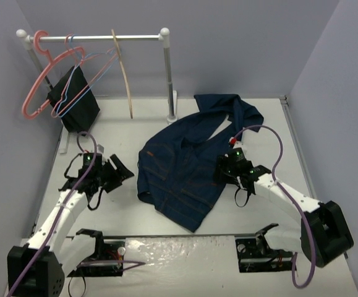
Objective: Place the trousers on the hanger
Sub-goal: Flatten out the trousers at the center of the board.
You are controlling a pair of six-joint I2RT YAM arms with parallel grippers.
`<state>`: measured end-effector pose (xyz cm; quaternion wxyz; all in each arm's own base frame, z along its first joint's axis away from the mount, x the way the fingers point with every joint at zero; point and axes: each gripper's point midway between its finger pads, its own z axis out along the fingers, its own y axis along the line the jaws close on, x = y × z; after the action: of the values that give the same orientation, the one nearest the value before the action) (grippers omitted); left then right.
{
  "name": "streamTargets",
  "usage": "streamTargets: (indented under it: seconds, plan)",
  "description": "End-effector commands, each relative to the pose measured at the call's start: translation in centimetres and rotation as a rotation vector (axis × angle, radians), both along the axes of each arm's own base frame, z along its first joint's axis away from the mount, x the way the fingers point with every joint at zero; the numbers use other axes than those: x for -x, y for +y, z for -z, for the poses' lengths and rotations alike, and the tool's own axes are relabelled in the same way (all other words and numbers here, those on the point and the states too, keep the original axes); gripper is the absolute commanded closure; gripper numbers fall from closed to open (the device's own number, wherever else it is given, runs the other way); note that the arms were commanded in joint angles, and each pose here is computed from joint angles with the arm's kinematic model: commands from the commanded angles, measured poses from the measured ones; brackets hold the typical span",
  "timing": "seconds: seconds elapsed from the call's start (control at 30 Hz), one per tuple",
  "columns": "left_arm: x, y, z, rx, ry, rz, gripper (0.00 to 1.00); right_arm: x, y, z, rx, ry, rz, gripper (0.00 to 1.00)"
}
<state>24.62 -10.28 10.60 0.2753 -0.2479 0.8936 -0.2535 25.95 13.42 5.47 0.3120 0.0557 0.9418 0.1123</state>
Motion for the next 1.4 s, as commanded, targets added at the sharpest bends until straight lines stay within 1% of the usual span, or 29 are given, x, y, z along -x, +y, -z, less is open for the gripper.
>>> streamTargets:
  seconds: [0.0,0.13,0.3,0.4,0.6,0.7,0.8,0.93,1.1,1.3,1.37]
  plan:
    - [-0.4,-1.9,-2.2,-0.107,-0.098,0.090,0.40,-1.8,1.3,-5.0,-0.055,-0.140,-0.052,0.39]
    - [0.2,-3.2,-1.9,-0.326,-0.115,0.262,0.41,-1.6,1.7,-6.1,-0.075,-0.159,-0.084,0.39]
    - [0.4,-3.1,-1.8,-0.629,-0.131,0.383,0.40,-1.5,2.0,-6.9,-0.093,-0.177,-0.092,0.39]
    - [0.3,-3.8,-0.5,-0.733,-0.119,0.462,0.39,-1.5,1.9,-7.0,-0.097,-0.182,-0.090,0.38]
    - [0.7,-4.7,0.7,-0.882,-0.072,0.576,0.40,-1.2,1.7,-7.2,-0.103,-0.189,-0.083,0.38]
    - [0.9,-4.4,1.3,-0.926,-0.047,0.602,0.41,-1.0,1.6,-7.0,-0.106,-0.186,-0.079,0.38]
    - [0.9,-4.4,1.7,-0.944,-0.034,0.621,0.42,-0.9,1.5,-6.7,-0.104,-0.181,-0.078,0.38]
    - [1.3,-5.4,2.5,-0.939,-0.020,0.678,0.45,-0.8,1.5,-6.5,-0.108,-0.171,-0.076,0.38]
    - [1.6,-6.0,3.6,-0.944,0.017,0.719,0.46,-0.8,1.6,-6.3,-0.102,-0.166,-0.081,0.38]
    - [1.4,-6.2,3.8,-0.971,0.024,0.731,0.47,-0.7,1.5,-6.1,-0.104,-0.162,-0.083,0.38]
    - [1.2,-6.1,3.8,-0.984,0.021,0.725,0.49,-0.6,1.5,-6.0,-0.104,-0.159,-0.082,0.38]
